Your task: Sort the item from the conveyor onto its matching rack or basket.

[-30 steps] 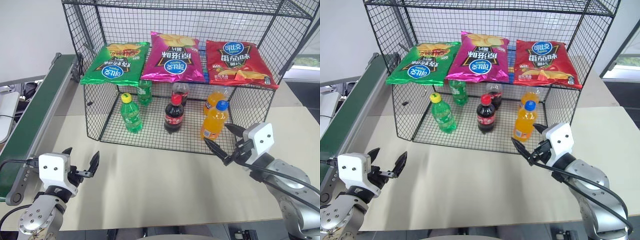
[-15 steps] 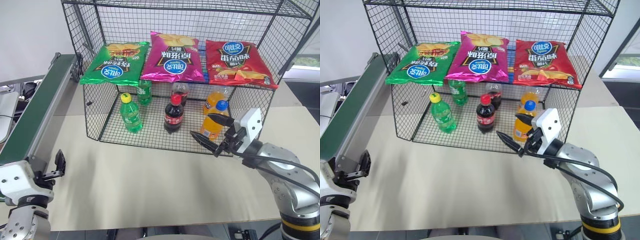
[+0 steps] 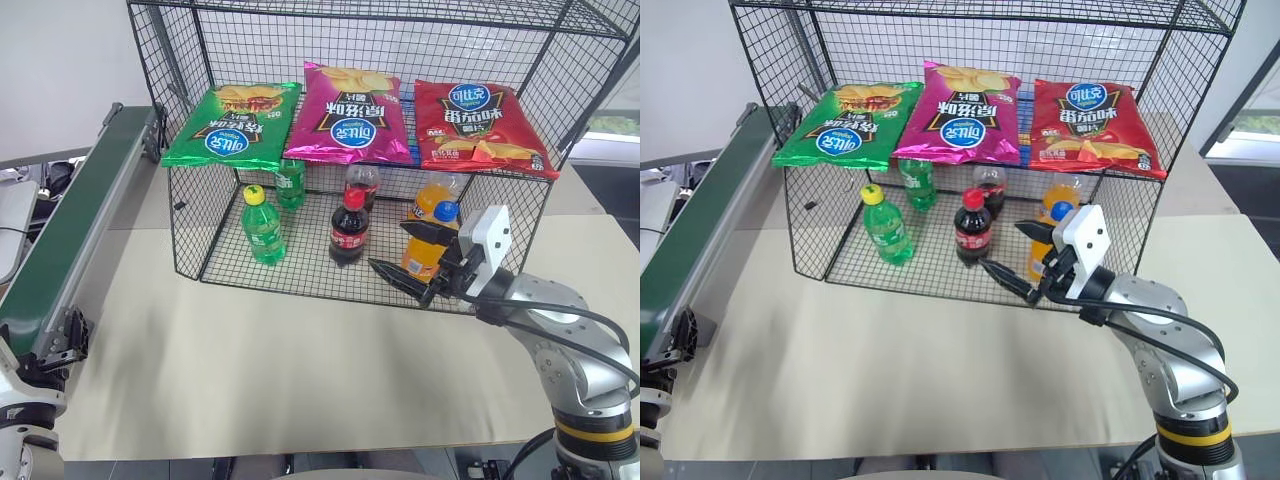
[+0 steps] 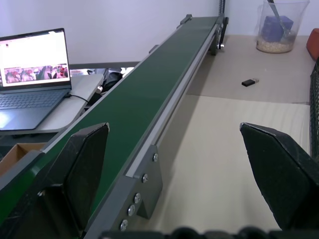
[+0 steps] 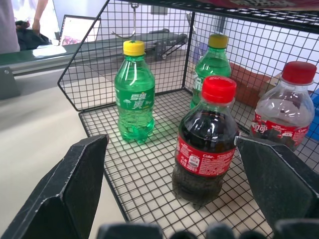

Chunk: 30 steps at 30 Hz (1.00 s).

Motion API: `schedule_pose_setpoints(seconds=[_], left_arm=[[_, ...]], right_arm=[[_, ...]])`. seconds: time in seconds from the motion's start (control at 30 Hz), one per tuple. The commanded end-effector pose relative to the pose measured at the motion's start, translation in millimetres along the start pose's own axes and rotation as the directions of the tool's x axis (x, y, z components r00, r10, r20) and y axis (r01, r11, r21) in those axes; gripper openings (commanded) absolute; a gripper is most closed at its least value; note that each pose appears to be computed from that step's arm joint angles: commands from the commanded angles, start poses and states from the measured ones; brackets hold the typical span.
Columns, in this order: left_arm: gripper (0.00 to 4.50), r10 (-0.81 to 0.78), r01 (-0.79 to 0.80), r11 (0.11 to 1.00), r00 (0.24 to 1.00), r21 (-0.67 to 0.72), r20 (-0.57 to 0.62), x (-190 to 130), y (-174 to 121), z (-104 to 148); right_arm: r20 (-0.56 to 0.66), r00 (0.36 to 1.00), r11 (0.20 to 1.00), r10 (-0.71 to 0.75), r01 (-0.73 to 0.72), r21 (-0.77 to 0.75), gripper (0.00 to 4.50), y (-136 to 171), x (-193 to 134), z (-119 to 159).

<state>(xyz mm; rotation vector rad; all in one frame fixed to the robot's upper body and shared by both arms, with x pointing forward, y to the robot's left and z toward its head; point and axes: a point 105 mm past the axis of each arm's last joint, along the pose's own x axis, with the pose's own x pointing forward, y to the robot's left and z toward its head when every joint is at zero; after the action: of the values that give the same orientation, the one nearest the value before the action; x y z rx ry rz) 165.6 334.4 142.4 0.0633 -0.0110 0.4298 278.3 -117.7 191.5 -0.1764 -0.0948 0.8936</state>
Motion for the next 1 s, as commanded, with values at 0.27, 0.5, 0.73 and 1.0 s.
schedule_pose_setpoints(seconds=[0.27,0.5,0.73,1.0], left_arm=[[4.50,-0.069,0.068,0.997,0.998,0.021,0.011,3.7,-19.4,-0.2],[4.50,-0.271,0.271,0.960,0.962,0.069,-0.002,1.4,-54.6,-0.4],[4.50,-0.500,0.502,0.865,0.863,0.004,-0.074,-13.6,-91.0,-12.2],[4.50,-0.599,0.604,0.794,0.796,0.062,-0.079,-20.2,-115.0,-11.9]], right_arm=[[0.038,0.999,0.999,0.009,-0.008,-0.032,4.49,6.1,2.8,12.2],[0.032,0.999,1.000,-0.003,0.004,-0.028,4.49,7.0,2.7,11.7],[0.005,0.999,0.999,-0.040,0.040,-0.034,4.49,5.6,-2.0,5.7],[-0.062,0.993,0.994,-0.105,0.102,-0.049,4.49,2.7,-11.7,-17.2]])
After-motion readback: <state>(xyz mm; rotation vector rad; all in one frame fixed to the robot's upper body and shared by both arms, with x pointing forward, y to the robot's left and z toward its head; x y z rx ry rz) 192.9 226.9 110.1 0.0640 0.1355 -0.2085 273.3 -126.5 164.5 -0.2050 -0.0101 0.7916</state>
